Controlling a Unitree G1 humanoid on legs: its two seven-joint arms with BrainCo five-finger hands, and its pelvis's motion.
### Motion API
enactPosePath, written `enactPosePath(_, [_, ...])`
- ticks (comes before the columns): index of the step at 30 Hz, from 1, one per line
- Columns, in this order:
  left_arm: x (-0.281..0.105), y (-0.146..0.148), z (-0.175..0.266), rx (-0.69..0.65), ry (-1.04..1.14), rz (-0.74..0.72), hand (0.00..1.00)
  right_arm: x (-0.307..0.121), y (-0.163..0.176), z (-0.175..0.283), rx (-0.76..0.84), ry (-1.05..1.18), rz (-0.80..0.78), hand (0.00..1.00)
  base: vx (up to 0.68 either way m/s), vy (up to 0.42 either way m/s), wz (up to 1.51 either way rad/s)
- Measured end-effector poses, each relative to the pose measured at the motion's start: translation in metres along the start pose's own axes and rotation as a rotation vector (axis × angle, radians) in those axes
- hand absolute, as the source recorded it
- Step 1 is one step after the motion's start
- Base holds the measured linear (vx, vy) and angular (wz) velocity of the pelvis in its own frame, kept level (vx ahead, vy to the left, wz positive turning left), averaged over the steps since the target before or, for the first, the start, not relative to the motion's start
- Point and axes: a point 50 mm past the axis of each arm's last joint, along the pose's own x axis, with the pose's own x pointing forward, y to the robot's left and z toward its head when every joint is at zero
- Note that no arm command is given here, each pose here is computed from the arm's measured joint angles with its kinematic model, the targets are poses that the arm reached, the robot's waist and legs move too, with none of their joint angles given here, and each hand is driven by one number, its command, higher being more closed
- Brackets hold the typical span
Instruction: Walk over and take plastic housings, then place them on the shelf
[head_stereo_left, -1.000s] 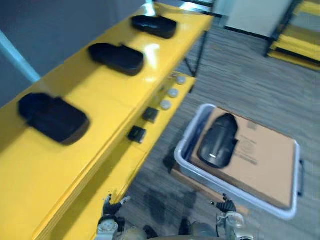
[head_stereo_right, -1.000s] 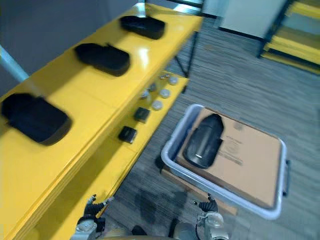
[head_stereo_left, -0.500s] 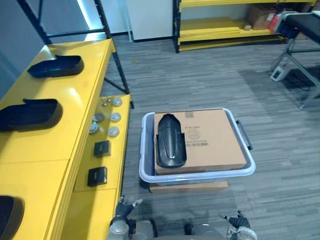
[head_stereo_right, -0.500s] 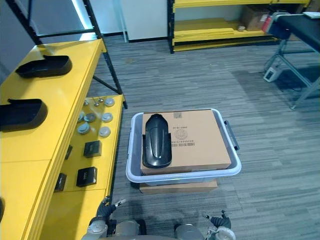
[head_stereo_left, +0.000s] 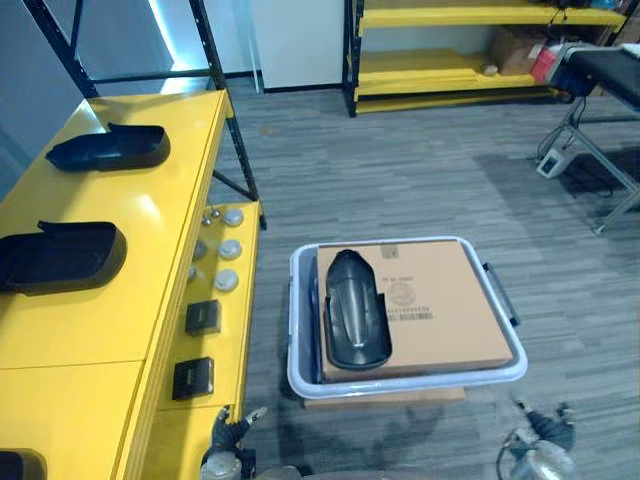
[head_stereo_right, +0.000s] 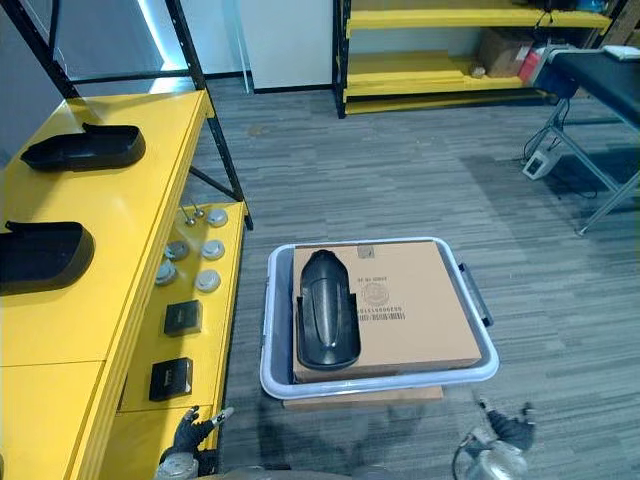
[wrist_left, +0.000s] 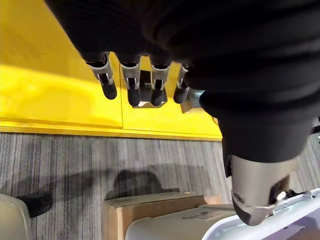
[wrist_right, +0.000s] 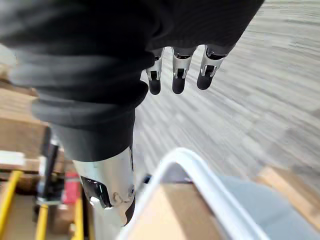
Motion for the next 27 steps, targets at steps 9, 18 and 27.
enactPosePath(9, [-0.002, -0.003, -0.004, 0.026, 0.004, -0.021, 0.00, -0.003, 0.049, 0.061, 0.045, -0.266, 0.200, 0.00, -0.07, -0.010, 0.07])
enactPosePath(18, [-0.001, -0.004, 0.000, 0.096, -0.035, -0.067, 0.00, -0.038, 0.138, 0.087, -0.142, -0.481, 0.682, 0.00, -0.14, -0.038, 0.26])
enactPosePath(27, [0.003, -0.005, 0.010, 0.136, -0.067, -0.081, 0.00, -0.038, 0.186, 0.048, -0.450, -0.367, 0.797, 0.00, -0.01, -0.005, 0.25])
